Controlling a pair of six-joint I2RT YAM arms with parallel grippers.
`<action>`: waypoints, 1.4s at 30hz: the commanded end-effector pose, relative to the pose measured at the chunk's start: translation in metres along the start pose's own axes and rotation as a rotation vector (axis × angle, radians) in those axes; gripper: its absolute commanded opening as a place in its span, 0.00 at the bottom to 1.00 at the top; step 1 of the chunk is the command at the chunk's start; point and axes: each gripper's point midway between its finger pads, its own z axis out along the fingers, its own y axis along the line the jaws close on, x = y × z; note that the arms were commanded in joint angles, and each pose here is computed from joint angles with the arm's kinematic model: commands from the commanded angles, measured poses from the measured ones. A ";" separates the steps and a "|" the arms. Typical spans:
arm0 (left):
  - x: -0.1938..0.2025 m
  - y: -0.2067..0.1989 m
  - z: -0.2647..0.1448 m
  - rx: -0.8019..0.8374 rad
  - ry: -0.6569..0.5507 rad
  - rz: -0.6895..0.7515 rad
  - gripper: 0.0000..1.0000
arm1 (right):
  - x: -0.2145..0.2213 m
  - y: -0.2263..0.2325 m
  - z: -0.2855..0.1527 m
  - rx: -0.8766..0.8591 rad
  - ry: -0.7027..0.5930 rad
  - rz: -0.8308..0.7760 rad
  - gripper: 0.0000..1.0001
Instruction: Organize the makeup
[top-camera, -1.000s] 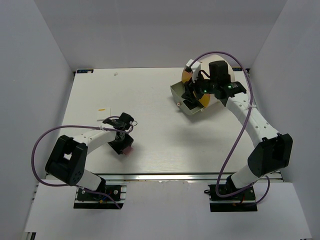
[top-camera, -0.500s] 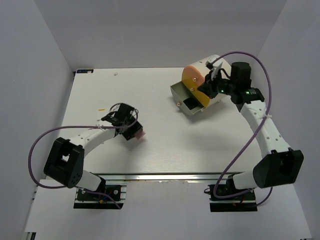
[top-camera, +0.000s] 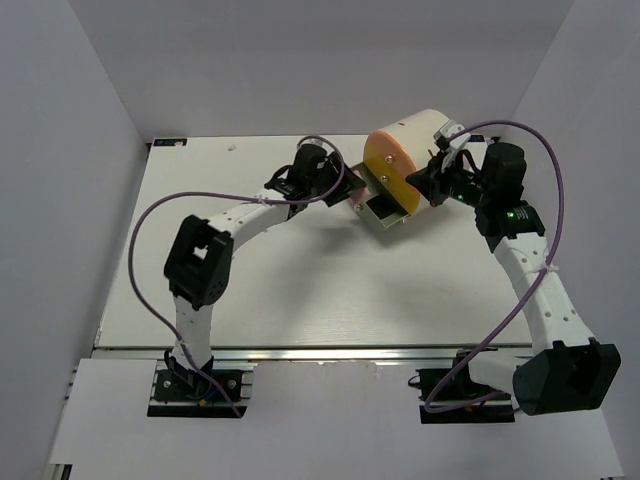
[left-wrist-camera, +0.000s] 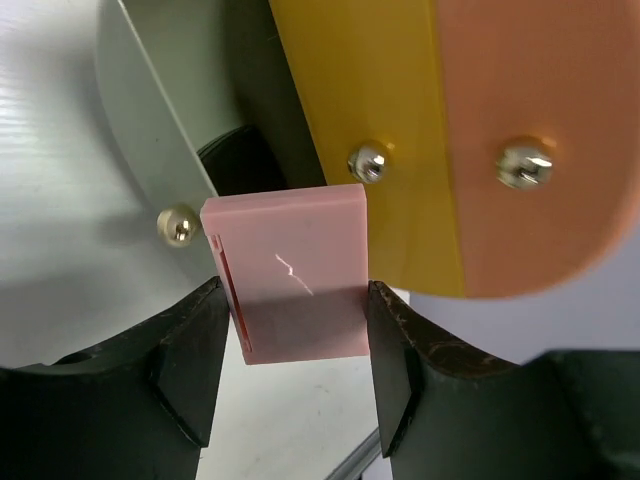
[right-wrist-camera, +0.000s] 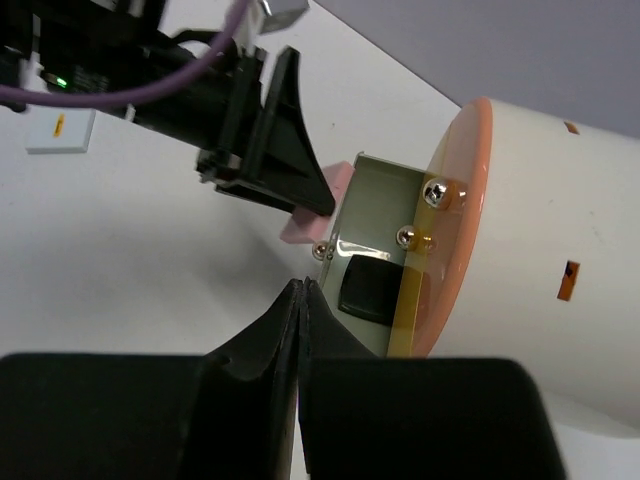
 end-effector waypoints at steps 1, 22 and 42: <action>-0.002 -0.025 0.018 0.072 0.008 -0.011 0.06 | -0.011 -0.002 -0.009 0.024 -0.038 -0.018 0.00; 0.001 -0.040 0.058 0.150 0.020 -0.112 0.50 | 0.002 0.000 -0.013 0.027 -0.019 0.009 0.00; -0.026 -0.049 0.030 0.127 -0.039 -0.042 0.54 | 0.007 0.012 -0.014 -0.036 -0.006 -0.013 0.02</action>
